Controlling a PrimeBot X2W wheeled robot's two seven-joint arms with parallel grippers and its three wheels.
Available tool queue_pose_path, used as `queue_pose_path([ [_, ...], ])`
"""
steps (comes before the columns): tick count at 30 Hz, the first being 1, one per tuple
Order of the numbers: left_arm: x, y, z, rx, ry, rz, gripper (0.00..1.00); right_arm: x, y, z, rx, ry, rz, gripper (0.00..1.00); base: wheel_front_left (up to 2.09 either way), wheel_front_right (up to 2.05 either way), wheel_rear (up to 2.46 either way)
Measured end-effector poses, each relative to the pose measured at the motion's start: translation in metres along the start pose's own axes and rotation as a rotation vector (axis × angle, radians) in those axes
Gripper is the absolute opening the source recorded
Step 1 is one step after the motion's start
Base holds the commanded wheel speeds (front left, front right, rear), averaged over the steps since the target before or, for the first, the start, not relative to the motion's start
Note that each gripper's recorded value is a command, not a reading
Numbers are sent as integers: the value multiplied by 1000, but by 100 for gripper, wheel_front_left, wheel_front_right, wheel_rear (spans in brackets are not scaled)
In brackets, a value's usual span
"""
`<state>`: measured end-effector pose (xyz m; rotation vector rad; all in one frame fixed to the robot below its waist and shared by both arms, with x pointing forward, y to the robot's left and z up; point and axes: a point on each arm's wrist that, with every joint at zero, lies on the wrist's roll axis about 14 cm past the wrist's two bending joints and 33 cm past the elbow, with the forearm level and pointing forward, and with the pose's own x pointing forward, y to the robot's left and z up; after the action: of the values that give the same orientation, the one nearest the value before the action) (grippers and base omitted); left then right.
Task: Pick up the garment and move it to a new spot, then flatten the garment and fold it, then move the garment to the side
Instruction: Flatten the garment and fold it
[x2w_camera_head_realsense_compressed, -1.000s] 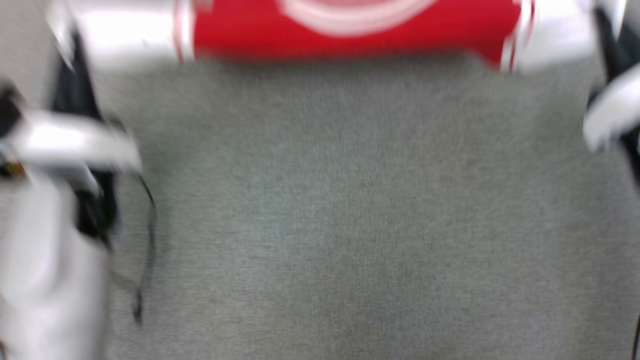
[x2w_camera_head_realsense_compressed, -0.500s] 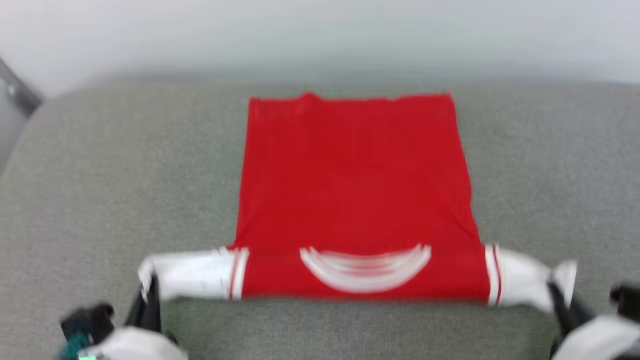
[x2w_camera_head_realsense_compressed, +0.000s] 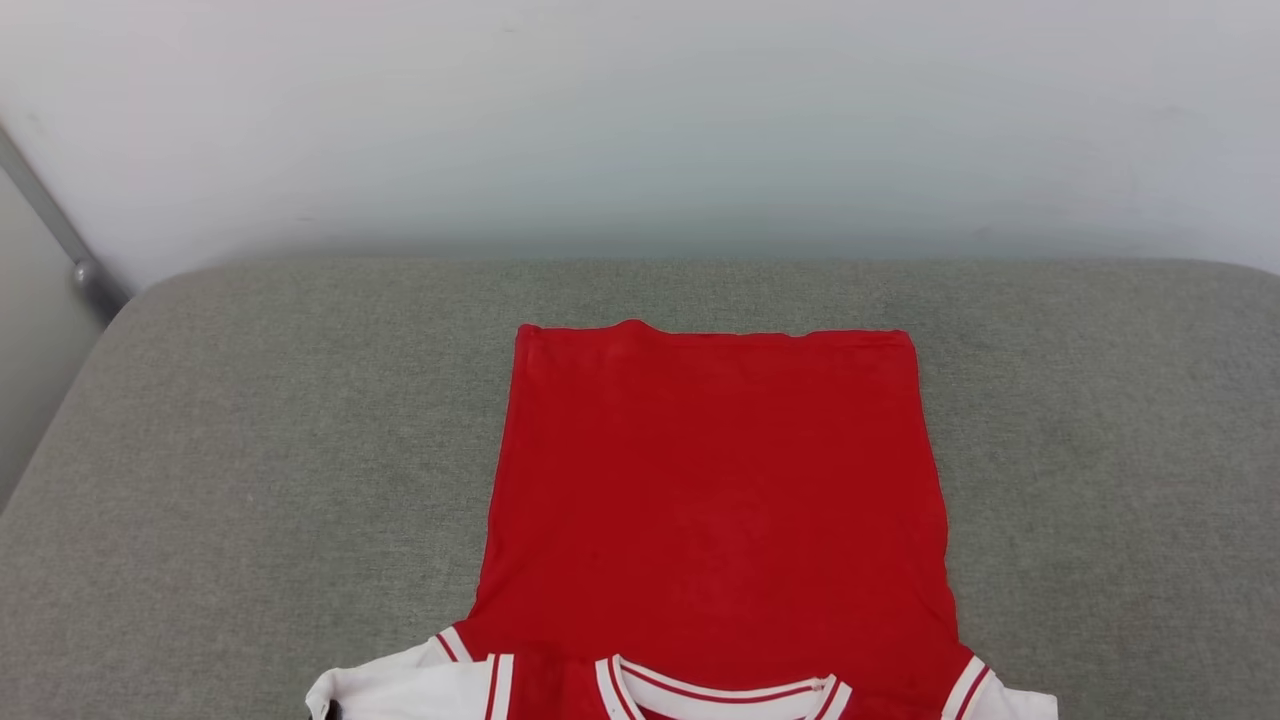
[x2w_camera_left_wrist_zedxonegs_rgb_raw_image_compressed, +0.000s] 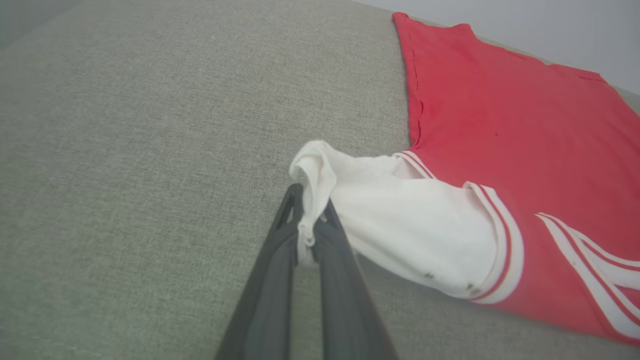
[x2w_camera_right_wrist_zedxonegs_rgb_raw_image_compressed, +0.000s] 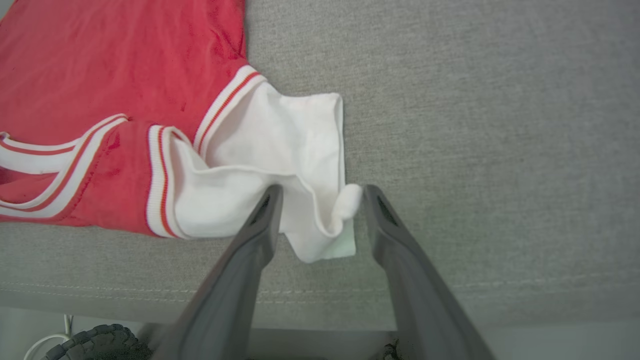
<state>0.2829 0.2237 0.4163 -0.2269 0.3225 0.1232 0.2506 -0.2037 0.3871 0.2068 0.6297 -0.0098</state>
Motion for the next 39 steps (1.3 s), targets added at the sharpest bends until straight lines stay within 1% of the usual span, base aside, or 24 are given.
queue_pose_path([
  [3, 0, -3, 4, 1, -14, -10, 0, 2, -1, 21, 2, -56, 2, 100, 0, 0, 0],
  [7, 2, -7, 11, 5, -33, -17, 0, 15, -9, 69, -16, -160, -14, 100, 0, 0, 0],
  [11, 12, -19, 25, 33, -78, -55, 0, 42, -17, 121, -7, -236, -28, 100, 0, 0, 0],
  [13, 20, -28, 33, 44, -104, -82, 0, 61, -15, 141, -9, -237, -23, 100, 0, 0, 0],
  [17, 36, -38, 44, 41, -144, -102, 0, 106, -1, 177, 3, -193, 14, 100, 0, 0, 0],
  [19, 45, -44, 49, 38, -161, -114, 0, 129, 9, 191, 12, -143, 39, 100, 0, 0, 0],
  [21, 54, -48, 53, 35, -176, -124, 0, 151, 16, 200, -27, -73, 48, 100, 0, 0, 0],
  [27, 76, -54, 58, 32, -198, -133, 0, 211, 51, 216, -91, 140, 96, 100, 0, 0, 0],
  [31, 86, -53, 55, 31, -192, -130, 0, 242, 64, 205, -106, 278, 103, 100, 0, 0, 0],
  [35, 92, -49, 51, 34, -183, -116, 0, 267, 73, 189, -121, 354, 101, 100, 0, 0, 0],
  [38, 94, -45, 46, 32, -172, -101, 0, 281, 79, 172, -99, 415, 109, 100, 0, 0, 0],
  [39, 94, -45, 46, 32, -172, -101, 0, 281, 79, 172, -99, 415, 109, 100, 0, 0, 0],
])
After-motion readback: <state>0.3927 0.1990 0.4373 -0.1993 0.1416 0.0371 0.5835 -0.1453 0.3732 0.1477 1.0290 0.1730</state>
